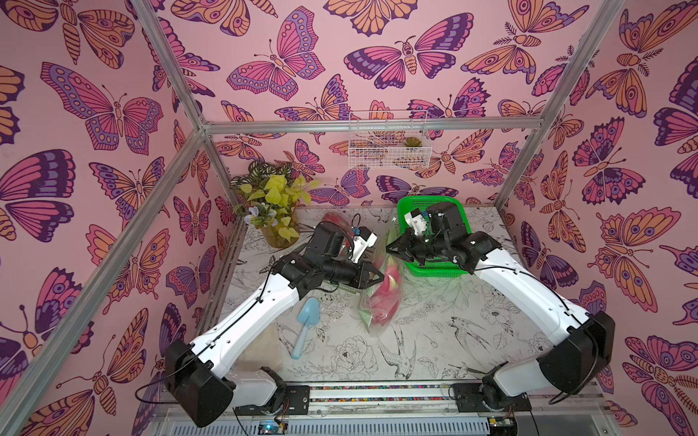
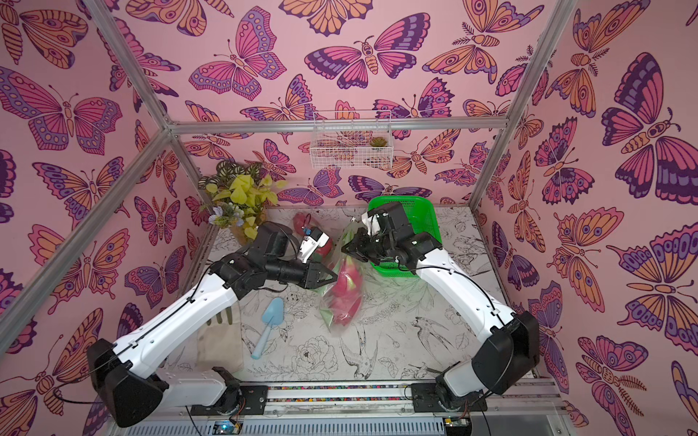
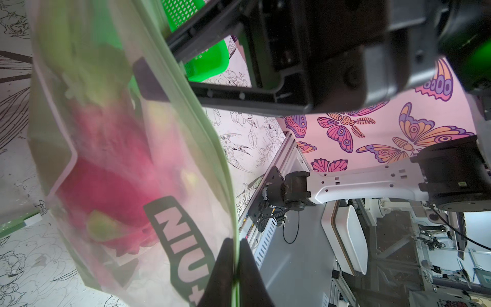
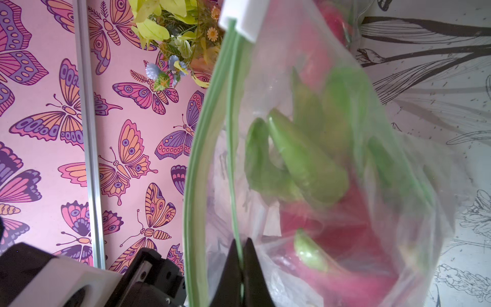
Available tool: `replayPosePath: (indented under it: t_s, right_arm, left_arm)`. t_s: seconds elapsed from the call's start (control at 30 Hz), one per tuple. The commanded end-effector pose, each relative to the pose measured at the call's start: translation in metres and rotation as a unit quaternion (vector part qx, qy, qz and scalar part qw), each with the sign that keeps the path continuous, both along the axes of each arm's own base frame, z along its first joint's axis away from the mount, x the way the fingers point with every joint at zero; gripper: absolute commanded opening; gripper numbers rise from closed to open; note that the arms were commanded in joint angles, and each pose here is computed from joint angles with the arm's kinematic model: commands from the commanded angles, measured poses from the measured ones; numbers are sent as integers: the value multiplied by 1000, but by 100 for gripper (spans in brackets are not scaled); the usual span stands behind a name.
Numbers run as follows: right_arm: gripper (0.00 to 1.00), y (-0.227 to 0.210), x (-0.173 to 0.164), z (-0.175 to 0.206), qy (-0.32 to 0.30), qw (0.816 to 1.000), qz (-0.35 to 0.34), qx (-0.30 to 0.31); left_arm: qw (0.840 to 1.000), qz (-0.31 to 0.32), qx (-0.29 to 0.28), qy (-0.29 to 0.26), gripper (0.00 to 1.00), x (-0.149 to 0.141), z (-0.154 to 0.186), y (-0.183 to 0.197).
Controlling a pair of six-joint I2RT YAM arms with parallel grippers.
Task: Open the zip-top bag and take out the dragon fruit
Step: Open the zipper of the food storage bag at the center of the board.
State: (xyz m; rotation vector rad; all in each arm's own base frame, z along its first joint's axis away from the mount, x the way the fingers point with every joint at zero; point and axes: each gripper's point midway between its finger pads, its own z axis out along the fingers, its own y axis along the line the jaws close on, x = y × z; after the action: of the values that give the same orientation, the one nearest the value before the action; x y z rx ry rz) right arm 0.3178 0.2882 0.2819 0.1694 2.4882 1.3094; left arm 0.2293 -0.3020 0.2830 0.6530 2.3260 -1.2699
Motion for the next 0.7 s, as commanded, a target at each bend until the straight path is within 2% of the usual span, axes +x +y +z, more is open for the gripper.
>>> replayPosePath:
  t_s: [0.0, 0.03, 0.13, 0.23, 0.4, 0.57, 0.6, 0.67]
  right_arm:
    - [0, -5, 2, 18, -32, 999, 3, -7]
    - [0, -6, 1, 25, -41, 999, 6, -7]
    - [0, -10, -4, 40, -62, 998, 15, -15]
    - [0, -12, -12, 56, -84, 996, 31, -29]
    - [0, -8, -25, 76, -112, 991, 65, -45]
    - [0, -5, -32, 77, -116, 988, 90, -53]
    - [0, -5, -34, 75, -115, 987, 95, -56]
    - [0, -5, -34, 69, -110, 987, 100, -64]
  left_arm:
    - [1000, -1, -8, -24, 25, 0, 13, 1]
    - [1000, 6, -6, -30, 36, 2, 16, 3]
    - [998, 41, 13, -55, 58, 14, 25, 16]
    - [993, 74, 36, -88, 66, 26, 39, 26]
    - [985, 126, 58, -106, 68, 42, 64, 38]
    - [978, 151, 72, -126, 69, 55, 79, 42]
    - [977, 151, 75, -133, 66, 57, 83, 42]
    - [976, 139, 71, -153, 55, 58, 93, 38]
